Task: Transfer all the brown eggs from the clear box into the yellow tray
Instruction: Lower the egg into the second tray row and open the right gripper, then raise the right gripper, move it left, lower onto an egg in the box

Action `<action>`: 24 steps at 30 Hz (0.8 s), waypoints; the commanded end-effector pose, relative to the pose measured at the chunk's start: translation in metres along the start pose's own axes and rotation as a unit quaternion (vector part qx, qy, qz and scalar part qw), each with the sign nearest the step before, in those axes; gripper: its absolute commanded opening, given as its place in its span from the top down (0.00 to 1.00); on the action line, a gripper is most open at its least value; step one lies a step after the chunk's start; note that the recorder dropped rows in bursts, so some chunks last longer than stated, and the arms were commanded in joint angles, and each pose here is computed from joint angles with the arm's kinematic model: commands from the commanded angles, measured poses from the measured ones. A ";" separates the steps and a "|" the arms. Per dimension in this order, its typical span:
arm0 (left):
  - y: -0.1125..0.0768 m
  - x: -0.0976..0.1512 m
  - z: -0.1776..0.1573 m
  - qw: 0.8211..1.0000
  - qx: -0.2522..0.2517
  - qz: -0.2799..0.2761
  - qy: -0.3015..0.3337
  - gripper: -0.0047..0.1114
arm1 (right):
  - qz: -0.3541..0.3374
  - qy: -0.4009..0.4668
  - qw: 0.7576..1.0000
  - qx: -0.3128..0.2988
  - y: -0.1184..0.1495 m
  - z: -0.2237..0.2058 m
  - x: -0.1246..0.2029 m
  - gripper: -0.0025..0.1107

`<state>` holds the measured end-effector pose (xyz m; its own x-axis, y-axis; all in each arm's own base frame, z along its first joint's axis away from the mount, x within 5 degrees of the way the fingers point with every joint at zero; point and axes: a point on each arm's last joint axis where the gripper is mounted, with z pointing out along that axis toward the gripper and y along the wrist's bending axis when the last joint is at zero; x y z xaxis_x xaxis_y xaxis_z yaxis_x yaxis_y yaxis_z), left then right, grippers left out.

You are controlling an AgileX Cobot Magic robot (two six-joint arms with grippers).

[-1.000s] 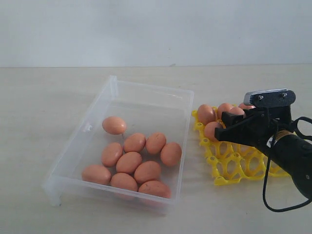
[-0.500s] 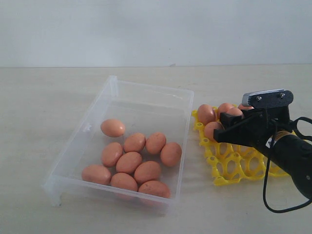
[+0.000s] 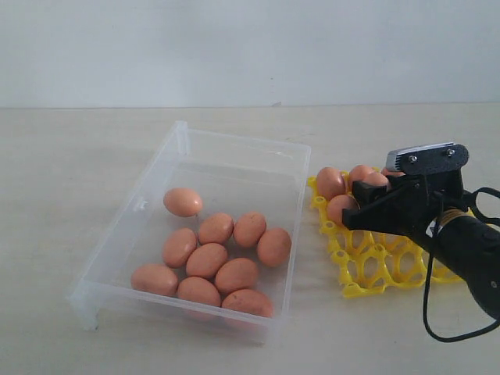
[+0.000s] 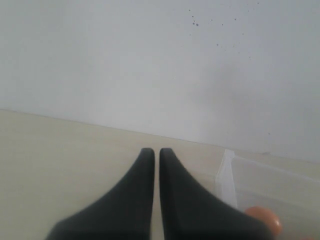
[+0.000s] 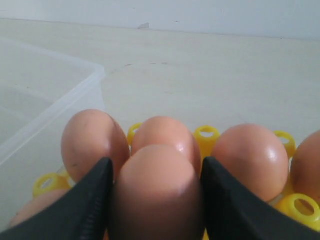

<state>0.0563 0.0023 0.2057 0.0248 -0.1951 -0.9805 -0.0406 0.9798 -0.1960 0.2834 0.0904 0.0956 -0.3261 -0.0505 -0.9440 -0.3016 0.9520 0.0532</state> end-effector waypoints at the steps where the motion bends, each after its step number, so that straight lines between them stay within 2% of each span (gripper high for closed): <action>1: 0.000 -0.001 0.000 1.000 0.002 -0.001 -0.001 0.93 | -0.012 -0.009 1.000 -0.003 0.000 -0.001 -0.002 0.59; 2: 0.000 -0.001 0.000 1.000 0.002 -0.001 -0.001 0.93 | -0.012 -0.010 1.000 -0.003 0.000 -0.001 -0.002 0.58; 8: 0.000 -0.001 0.000 1.000 0.002 -0.001 -0.001 0.93 | -0.007 -0.005 1.000 0.005 -0.001 -0.001 -0.001 0.38; 15: 0.000 -0.001 0.000 1.000 0.002 -0.001 -0.001 0.93 | -0.001 -0.026 1.000 0.011 -0.002 -0.001 -0.007 0.37; 24: 0.000 -0.001 0.000 1.000 0.002 -0.001 -0.001 0.93 | -0.002 -0.104 0.995 -0.003 0.002 -0.021 -0.058 0.37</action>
<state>0.0563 0.0023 0.2057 0.0248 -0.1951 -0.9805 -0.0406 0.9798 -0.1960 0.2853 0.0888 0.1371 -0.1870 -0.0036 -0.9823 -0.2880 0.9563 0.0513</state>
